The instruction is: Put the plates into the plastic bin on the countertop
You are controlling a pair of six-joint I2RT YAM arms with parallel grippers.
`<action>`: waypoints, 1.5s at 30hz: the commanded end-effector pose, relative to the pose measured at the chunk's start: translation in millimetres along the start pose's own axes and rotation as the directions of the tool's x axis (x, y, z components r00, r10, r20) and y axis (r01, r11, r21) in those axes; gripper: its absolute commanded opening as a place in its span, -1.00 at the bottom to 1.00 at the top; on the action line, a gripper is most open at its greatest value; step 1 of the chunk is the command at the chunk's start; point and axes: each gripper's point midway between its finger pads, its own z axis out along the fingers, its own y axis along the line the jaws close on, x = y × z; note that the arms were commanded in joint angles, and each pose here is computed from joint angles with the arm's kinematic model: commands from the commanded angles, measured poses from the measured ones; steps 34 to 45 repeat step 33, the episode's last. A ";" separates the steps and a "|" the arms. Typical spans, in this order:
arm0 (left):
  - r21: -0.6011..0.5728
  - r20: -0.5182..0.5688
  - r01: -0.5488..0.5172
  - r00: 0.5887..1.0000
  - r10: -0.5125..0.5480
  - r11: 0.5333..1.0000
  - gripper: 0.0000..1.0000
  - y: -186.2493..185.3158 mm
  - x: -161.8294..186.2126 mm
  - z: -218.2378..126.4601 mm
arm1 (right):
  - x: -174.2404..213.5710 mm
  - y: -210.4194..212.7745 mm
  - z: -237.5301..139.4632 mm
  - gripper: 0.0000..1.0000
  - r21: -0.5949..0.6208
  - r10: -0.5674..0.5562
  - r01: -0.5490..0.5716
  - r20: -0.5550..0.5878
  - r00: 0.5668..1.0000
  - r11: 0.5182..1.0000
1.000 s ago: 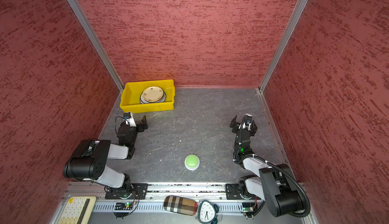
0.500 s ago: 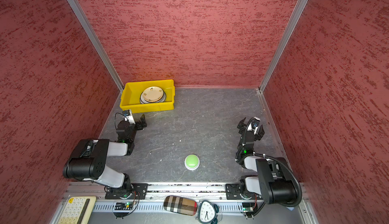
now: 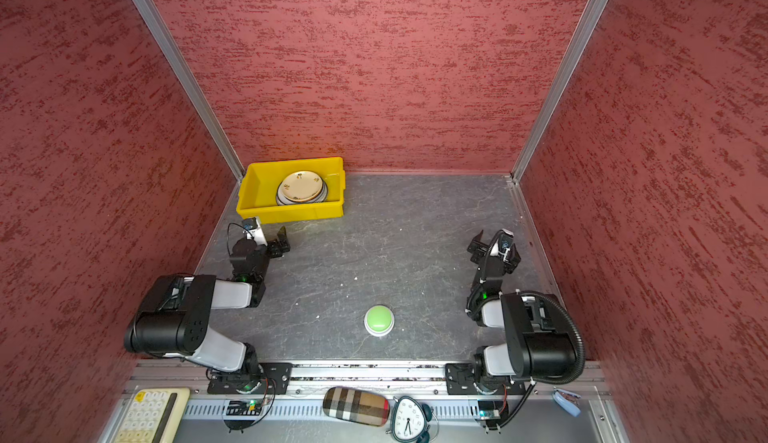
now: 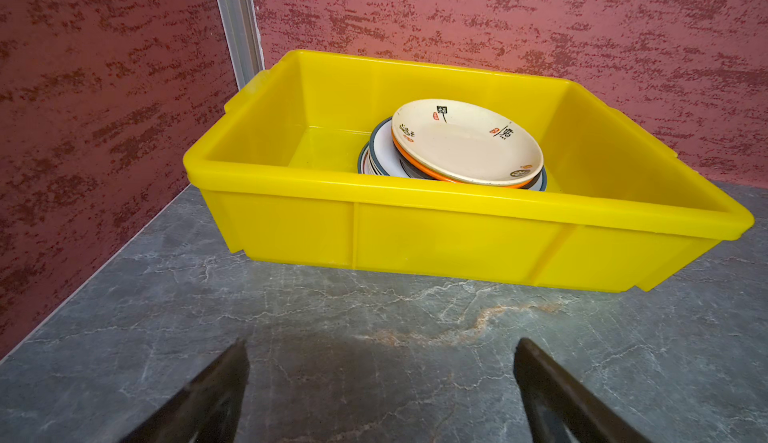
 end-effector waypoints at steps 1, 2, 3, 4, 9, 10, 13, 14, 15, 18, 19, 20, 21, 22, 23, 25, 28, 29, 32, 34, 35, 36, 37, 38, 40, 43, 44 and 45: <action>-0.006 0.010 -0.016 1.000 0.016 1.000 0.99 -1.6 -5.9 2.6 | -7.7 20.2 10.4 0.98 -0.090 -0.019 0.020 0.008 1.000 0.996; -0.005 0.010 -0.016 1.000 0.016 1.000 0.99 -1.9 -5.9 2.6 | -8.5 28.2 12.6 0.98 -0.128 -0.036 0.036 0.006 0.999 0.991; -0.005 0.010 -0.015 1.000 0.015 1.000 0.99 -1.8 -6.1 2.8 | 2.5 35.1 16.3 0.98 -0.162 -0.063 0.057 -0.029 0.998 0.985; -0.007 0.009 -0.016 1.000 0.016 1.000 0.99 -1.5 -5.6 2.7 | 9.1 40.0 18.7 0.98 -0.185 -0.078 0.067 -0.049 0.996 0.980; -0.008 0.007 -0.030 1.000 0.030 1.000 0.99 -4.4 -4.9 3.1 | 11.8 34.1 21.1 0.98 -0.168 -0.057 0.050 -0.037 0.998 0.984; -0.008 0.008 -0.031 0.999 0.031 0.999 0.99 -4.4 -5.4 3.0 | 12.7 34.1 20.9 0.98 -0.169 -0.058 0.050 -0.042 0.997 0.984; -0.009 0.007 -0.029 1.000 0.029 1.000 0.99 -4.0 -5.2 3.2 | 13.0 33.9 21.0 0.98 -0.170 -0.059 0.051 -0.041 0.997 0.984; -0.008 0.008 -0.030 1.000 0.030 1.000 0.99 -4.3 -5.4 3.0 | 12.8 33.8 20.9 0.98 -0.170 -0.058 0.051 -0.040 0.997 0.984; -0.008 0.008 -0.030 1.000 0.030 1.000 0.99 -4.5 -5.3 3.0 | 12.4 34.0 21.1 0.98 -0.170 -0.058 0.050 -0.040 0.998 0.984; -0.009 0.009 -0.030 1.000 0.030 1.000 0.99 -4.1 -5.6 3.3 | 11.9 34.0 21.3 0.98 -0.169 -0.057 0.050 -0.038 0.998 0.984; -0.008 0.007 -0.031 1.000 0.031 1.000 0.99 -4.5 -5.0 3.1 | 11.6 34.1 21.3 0.98 -0.169 -0.057 0.050 -0.038 0.998 0.984; -0.008 0.008 -0.030 1.000 0.030 1.000 0.99 -4.2 -5.2 3.1 | 12.4 33.7 21.1 0.98 -0.169 -0.058 0.050 -0.040 0.998 0.984; -0.008 0.008 -0.031 1.000 0.031 0.999 0.99 -4.3 -5.1 3.1 | 12.1 33.8 21.5 0.98 -0.169 -0.058 0.050 -0.039 0.998 0.984; -0.008 0.009 -0.029 1.000 0.029 1.000 0.99 -4.5 -5.6 3.0 | 12.1 34.2 21.3 0.98 -0.170 -0.058 0.050 -0.039 0.998 0.984; -0.009 0.008 -0.030 1.000 0.030 1.000 0.99 -4.0 -5.2 3.1 | 12.4 34.1 21.4 0.98 -0.169 -0.058 0.050 -0.040 0.998 0.984; -0.008 0.006 -0.030 1.000 0.030 1.000 0.99 -4.4 -5.2 3.5 | 12.8 33.9 21.2 0.98 -0.170 -0.058 0.051 -0.041 0.997 0.984; -0.007 0.006 -0.029 1.000 0.029 1.000 0.99 -4.6 -5.3 3.7 | 13.0 33.6 21.4 0.98 -0.169 -0.058 0.051 -0.042 0.997 0.984; -0.007 0.006 -0.029 1.000 0.029 1.000 0.99 -4.6 -5.3 3.9 | 13.3 33.6 21.3 0.98 -0.169 -0.059 0.051 -0.043 0.997 0.984; -0.007 0.007 -0.028 1.000 0.028 1.000 0.99 -4.4 -5.7 3.6 | 11.9 33.7 20.6 0.98 -0.171 -0.057 0.049 -0.038 0.998 0.984; -0.005 0.008 -0.029 1.000 0.029 1.000 0.99 -4.7 -5.6 3.3 | 11.5 33.3 21.0 0.98 -0.169 -0.056 0.049 -0.037 0.998 0.984; -0.005 0.008 -0.029 1.000 0.029 1.000 0.99 -4.7 -5.6 3.3 | 11.5 33.3 21.0 0.98 -0.169 -0.056 0.049 -0.037 0.998 0.984; -0.005 0.008 -0.029 1.000 0.029 1.000 0.99 -4.7 -5.6 3.3 | 11.5 33.3 21.0 0.98 -0.169 -0.056 0.049 -0.037 0.998 0.984; -0.005 0.008 -0.029 1.000 0.029 1.000 0.99 -4.7 -5.6 3.3 | 11.5 33.3 21.0 0.98 -0.169 -0.056 0.049 -0.037 0.998 0.984; -0.005 0.008 -0.029 1.000 0.029 1.000 0.99 -4.7 -5.6 3.3 | 11.5 33.3 21.0 0.98 -0.169 -0.056 0.049 -0.037 0.998 0.984; -0.005 0.008 -0.029 1.000 0.029 1.000 0.99 -4.7 -5.6 3.3 | 11.5 33.3 21.0 0.98 -0.169 -0.056 0.049 -0.037 0.998 0.984; -0.005 0.008 -0.029 1.000 0.029 1.000 0.99 -4.7 -5.6 3.3 | 11.5 33.3 21.0 0.98 -0.169 -0.056 0.049 -0.037 0.998 0.984; -0.005 0.008 -0.029 1.000 0.029 1.000 0.99 -4.7 -5.6 3.3 | 11.5 33.3 21.0 0.98 -0.169 -0.056 0.049 -0.037 0.998 0.984; -0.005 0.008 -0.029 1.000 0.029 1.000 0.99 -4.7 -5.6 3.3 | 11.5 33.3 21.0 0.98 -0.169 -0.056 0.049 -0.037 0.998 0.984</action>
